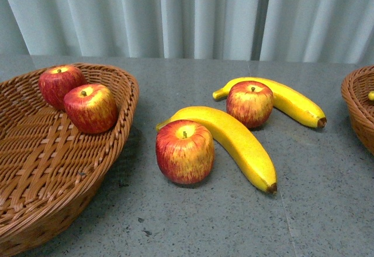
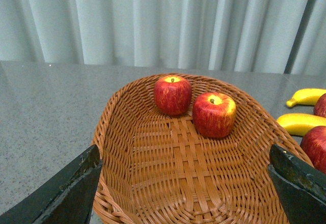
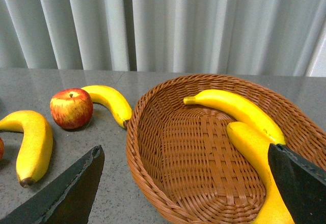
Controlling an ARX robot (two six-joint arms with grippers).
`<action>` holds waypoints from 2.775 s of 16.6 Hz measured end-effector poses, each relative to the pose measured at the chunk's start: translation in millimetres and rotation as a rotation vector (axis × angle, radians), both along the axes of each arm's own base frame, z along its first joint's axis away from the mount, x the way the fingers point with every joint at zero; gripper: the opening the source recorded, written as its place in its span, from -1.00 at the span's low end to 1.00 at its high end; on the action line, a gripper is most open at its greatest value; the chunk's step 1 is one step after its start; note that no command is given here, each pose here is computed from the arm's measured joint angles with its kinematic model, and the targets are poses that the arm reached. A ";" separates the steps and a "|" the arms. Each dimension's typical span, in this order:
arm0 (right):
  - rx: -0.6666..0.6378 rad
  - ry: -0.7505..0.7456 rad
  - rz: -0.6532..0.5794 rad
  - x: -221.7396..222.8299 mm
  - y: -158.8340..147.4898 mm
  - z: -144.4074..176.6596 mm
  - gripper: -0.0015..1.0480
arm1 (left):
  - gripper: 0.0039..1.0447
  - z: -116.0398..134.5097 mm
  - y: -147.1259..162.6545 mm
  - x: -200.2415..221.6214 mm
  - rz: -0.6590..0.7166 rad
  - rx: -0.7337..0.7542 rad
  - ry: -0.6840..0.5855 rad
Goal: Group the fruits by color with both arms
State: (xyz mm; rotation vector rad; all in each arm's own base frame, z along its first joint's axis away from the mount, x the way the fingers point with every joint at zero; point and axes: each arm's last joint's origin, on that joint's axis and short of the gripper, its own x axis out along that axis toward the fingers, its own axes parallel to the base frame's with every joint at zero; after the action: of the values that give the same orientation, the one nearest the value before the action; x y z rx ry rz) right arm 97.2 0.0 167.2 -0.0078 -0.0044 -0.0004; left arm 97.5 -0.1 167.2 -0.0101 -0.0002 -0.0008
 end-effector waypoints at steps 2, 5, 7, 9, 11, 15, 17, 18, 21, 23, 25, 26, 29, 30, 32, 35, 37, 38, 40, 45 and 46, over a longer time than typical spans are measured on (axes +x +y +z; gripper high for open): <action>0.000 0.000 0.000 0.0 0.0 0.0 0.87 | 0.88 0.0 0.0 0.0 0.000 0.000 0.000; 0.000 0.000 0.000 0.0 0.0 0.0 0.87 | 0.88 0.0 0.0 0.0 0.000 0.000 0.000; 0.000 0.000 -0.001 0.0 0.0 0.0 0.87 | 0.88 -2.8 -3.0 0.9 0.120 -0.031 0.161; 0.000 -0.001 -0.001 0.0 0.0 0.1 0.87 | 0.88 7.9 0.2 6.6 0.306 -0.053 0.190; 0.000 0.000 0.000 0.0 0.0 0.0 0.87 | 0.88 41.5 6.4 17.5 0.314 -0.079 0.062; 0.000 0.001 0.000 0.0 0.0 -0.1 0.87 | 0.88 96.9 5.0 82.9 0.095 0.018 -0.010; 0.000 0.001 0.000 0.0 0.0 -0.1 0.87 | 0.88 113.0 -18.8 123.2 -0.120 0.068 0.078; 0.000 0.001 0.000 0.0 0.0 -0.1 0.87 | 0.88 115.3 -34.8 138.8 -0.216 0.099 0.126; 0.000 0.001 0.000 0.0 0.0 -0.1 0.87 | 0.88 107.6 -81.7 165.8 -0.445 0.182 0.249; 0.000 0.000 0.000 0.0 0.0 0.0 0.87 | 0.88 95.5 -107.4 176.6 -0.551 0.230 0.335; 0.000 0.001 0.000 0.0 0.0 -0.1 0.87 | 0.88 77.2 -123.4 181.7 -0.624 0.282 0.427; 0.000 0.001 0.000 0.0 0.0 -0.1 0.87 | 0.88 71.8 -126.9 184.1 -0.639 0.303 0.450; 0.000 0.001 0.000 0.0 0.0 -0.1 0.87 | 0.88 52.1 -133.9 193.1 -0.675 0.369 0.512; 0.000 0.001 0.000 0.0 0.0 -0.1 0.87 | 0.88 46.2 -135.2 195.4 -0.690 0.388 0.525; 0.000 0.001 0.000 0.0 0.0 -0.1 0.87 | 0.88 41.2 -136.7 197.7 -0.713 0.409 0.532; 0.000 0.001 0.000 0.0 0.0 -0.1 0.87 | 0.88 35.6 -143.1 201.2 -0.776 0.439 0.523; 0.000 0.000 0.000 0.0 0.0 0.0 0.87 | 0.88 28.5 -149.2 201.4 -0.805 0.473 0.532; 0.000 0.001 0.000 0.0 0.0 -0.1 0.87 | 0.88 25.2 -151.7 202.3 -0.813 0.483 0.542; 0.000 0.001 0.000 0.0 0.0 -0.1 0.87 | 0.88 21.4 -154.2 203.5 -0.823 0.500 0.543; 0.000 0.001 0.000 0.0 0.0 -0.1 0.87 | 0.88 7.3 -157.4 209.1 -0.866 0.504 0.565; 0.000 0.001 0.000 0.0 0.0 -0.1 0.87 | 0.88 6.3 -157.6 210.3 -0.870 0.505 0.560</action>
State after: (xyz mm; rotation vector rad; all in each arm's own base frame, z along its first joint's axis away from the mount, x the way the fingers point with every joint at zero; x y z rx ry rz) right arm 97.2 0.0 167.2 -0.0074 -0.0036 -0.0004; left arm 307.8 -157.7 173.6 0.4956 0.5645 -0.8677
